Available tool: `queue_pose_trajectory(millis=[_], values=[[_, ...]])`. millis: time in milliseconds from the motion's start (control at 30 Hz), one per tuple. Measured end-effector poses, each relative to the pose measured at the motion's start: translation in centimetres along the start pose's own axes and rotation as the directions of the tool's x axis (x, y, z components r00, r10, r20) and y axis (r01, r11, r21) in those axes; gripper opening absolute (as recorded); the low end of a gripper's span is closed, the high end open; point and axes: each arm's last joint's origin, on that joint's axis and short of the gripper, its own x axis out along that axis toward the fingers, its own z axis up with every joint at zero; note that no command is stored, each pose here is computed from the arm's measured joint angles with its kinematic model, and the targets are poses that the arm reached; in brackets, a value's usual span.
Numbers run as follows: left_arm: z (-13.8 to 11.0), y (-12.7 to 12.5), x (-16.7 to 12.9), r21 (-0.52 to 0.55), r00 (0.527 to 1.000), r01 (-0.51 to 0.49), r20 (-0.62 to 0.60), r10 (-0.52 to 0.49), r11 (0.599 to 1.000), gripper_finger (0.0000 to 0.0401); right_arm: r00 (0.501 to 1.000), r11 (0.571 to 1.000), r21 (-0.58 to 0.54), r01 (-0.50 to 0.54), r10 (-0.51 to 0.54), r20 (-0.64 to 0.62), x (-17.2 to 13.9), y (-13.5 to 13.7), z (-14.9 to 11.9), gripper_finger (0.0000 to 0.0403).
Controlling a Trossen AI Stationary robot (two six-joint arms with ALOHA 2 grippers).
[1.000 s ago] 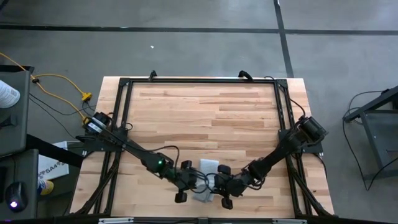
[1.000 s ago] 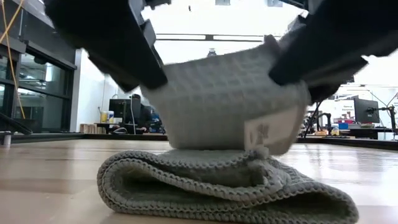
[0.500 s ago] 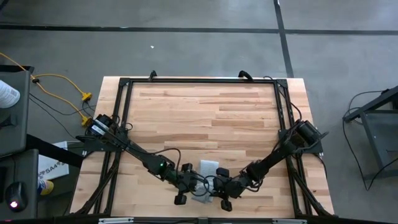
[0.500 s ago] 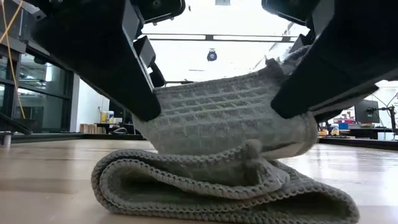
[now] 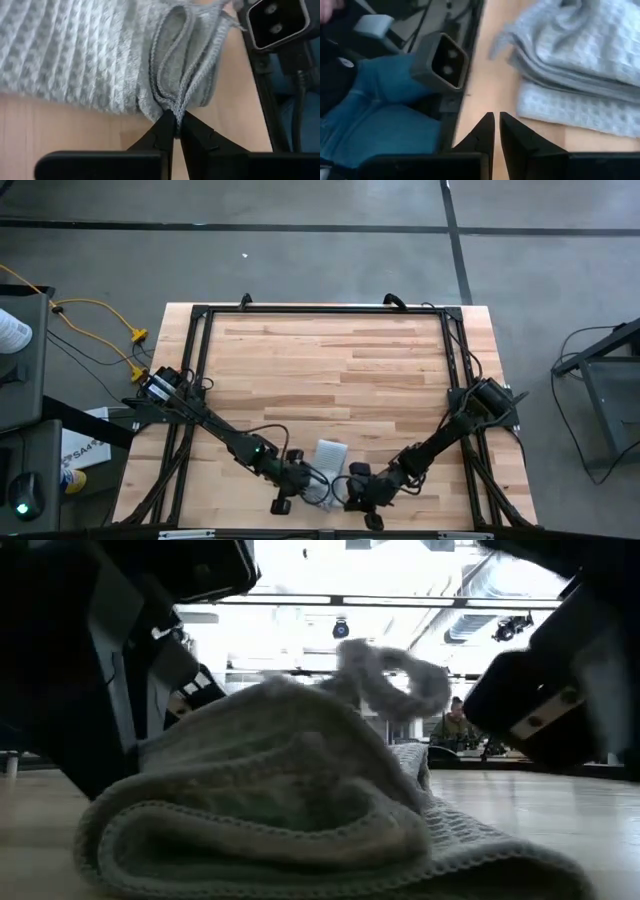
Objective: Fold microfiber towels
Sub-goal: Fold the gray towel
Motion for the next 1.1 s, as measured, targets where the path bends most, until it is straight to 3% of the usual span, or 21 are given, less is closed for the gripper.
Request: queue_pose_trajectory(millis=[133,333,633,1100], values=[[0.5,-0.4,0.0,0.066,0.998,0.045,0.045,-0.048,0.997,0.0023,0.998,0.999,-0.035,-0.038,0.039,0.041,0.0,0.6,0.3,0.0022],[0.7,-0.6,-0.1,0.080,0.995,0.075,0.055,-0.079,0.994,0.0023,0.995,0.997,-0.038,-0.060,0.063,0.071,-0.1,1.1,0.4,0.0022],[1.2,-0.8,-0.1,0.115,0.989,0.093,0.105,-0.105,0.989,0.0024,0.991,0.999,-0.050,0.011,-0.004,0.134,-0.1,0.9,0.7,0.0011],[1.5,-0.9,-0.2,0.156,0.985,0.092,0.128,-0.112,0.983,0.0024,0.986,0.998,-0.059,-0.014,0.023,0.166,-1.0,1.7,1.4,0.0005]])
